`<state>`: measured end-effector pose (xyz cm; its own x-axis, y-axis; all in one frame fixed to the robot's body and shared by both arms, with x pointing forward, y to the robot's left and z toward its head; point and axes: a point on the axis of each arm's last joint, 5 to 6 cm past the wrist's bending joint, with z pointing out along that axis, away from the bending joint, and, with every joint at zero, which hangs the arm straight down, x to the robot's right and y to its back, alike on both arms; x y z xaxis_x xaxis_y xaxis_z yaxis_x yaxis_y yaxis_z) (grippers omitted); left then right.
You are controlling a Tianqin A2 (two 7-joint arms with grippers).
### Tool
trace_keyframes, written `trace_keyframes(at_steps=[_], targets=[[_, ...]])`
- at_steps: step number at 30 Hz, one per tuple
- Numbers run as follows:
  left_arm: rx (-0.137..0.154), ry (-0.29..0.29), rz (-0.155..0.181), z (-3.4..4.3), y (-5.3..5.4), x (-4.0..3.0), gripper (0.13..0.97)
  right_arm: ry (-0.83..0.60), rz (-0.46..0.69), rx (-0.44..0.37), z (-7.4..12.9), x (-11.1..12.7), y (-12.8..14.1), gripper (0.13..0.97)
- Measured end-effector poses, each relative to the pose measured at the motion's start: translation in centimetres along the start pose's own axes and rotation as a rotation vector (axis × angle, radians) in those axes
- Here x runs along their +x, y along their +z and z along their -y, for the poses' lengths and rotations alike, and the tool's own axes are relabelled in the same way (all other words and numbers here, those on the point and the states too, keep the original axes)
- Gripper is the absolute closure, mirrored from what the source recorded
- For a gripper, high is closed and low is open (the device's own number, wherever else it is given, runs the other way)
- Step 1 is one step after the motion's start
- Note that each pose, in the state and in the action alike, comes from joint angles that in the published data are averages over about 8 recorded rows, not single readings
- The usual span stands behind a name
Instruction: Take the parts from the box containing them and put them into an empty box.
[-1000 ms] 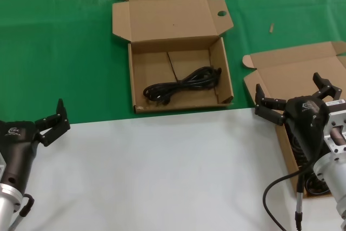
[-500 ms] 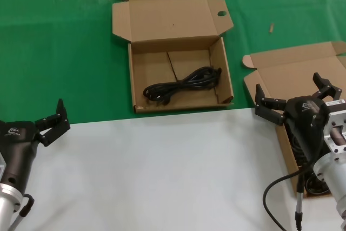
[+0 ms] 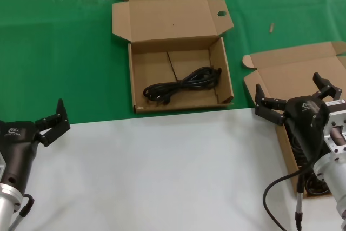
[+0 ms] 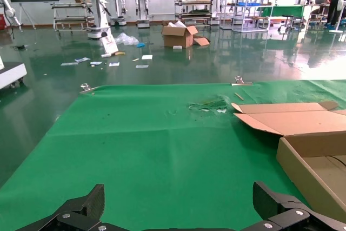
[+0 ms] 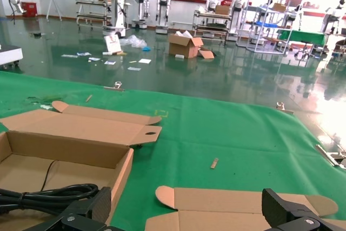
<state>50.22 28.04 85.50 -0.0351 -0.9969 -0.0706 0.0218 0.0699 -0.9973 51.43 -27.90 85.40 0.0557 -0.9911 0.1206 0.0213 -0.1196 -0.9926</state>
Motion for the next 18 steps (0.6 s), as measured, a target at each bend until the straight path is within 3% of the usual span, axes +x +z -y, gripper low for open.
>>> trace_keyframes(at_steps=[18], targets=[[0.000, 0.000, 0.000, 0.00, 0.00, 0.00, 0.132, 0.000, 0.000, 0.000, 0.00, 0.00, 0.00, 0.130]])
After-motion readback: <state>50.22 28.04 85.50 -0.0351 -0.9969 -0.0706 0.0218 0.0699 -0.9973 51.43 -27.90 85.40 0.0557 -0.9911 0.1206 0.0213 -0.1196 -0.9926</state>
